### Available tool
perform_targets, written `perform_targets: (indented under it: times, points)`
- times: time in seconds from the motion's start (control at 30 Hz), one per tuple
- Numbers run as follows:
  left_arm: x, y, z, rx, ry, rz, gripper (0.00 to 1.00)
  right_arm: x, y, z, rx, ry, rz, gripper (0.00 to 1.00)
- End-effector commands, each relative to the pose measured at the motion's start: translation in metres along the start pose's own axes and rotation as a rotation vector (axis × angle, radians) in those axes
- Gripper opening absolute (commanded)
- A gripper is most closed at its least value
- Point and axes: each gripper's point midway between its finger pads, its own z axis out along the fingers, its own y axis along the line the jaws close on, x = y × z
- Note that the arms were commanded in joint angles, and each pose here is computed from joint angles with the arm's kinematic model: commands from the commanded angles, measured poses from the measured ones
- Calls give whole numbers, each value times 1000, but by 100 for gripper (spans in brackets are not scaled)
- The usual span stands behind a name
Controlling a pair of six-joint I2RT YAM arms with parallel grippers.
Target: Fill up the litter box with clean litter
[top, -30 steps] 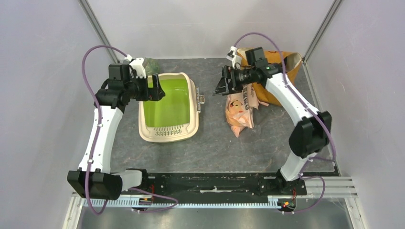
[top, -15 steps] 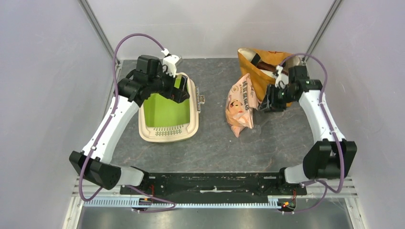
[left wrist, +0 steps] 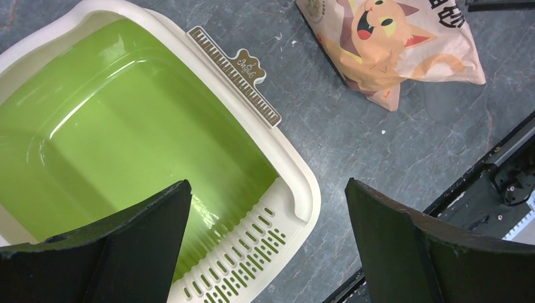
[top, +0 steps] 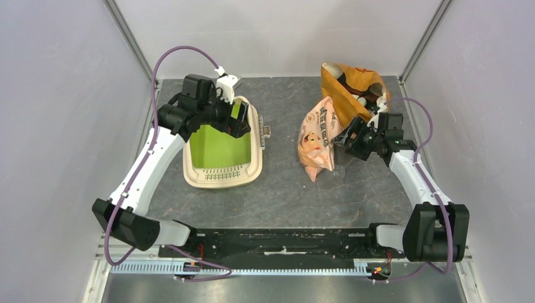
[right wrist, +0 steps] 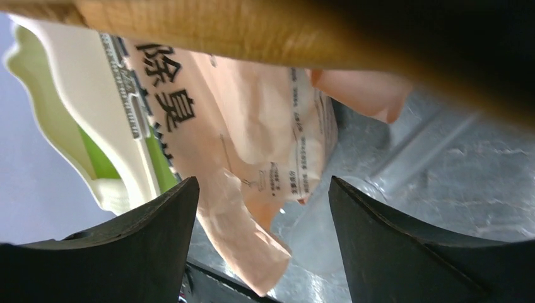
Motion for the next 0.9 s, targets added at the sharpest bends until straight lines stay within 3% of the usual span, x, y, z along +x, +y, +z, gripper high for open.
perform_targets:
  times: [0.0, 0.23, 0.3, 0.5, 0.7, 0.77, 0.87]
  points:
    - [-7, -1, -8, -5, -38, 43, 100, -33, 32, -11, -122, -140, 39, 84]
    - [-3, -3, -6, 5, -30, 31, 100, -69, 80, -122, -124, -493, -228, 89]
    - [-3, -4, -6, 7, -31, 30, 100, -64, 74, -135, -84, -522, -289, 91]
    - [-6, -6, -7, 20, -43, 24, 100, -39, 11, -97, 66, -489, -464, 97]
    - [-7, -6, -9, 14, -49, 33, 100, -47, -7, -75, 84, -629, -968, 97]
    - [-7, -5, -9, 12, -48, 31, 100, -44, -8, -66, 68, -627, -1081, 97]
    - [-7, -5, -6, 15, -44, 25, 100, -42, -10, -49, 39, -606, -1118, 93]
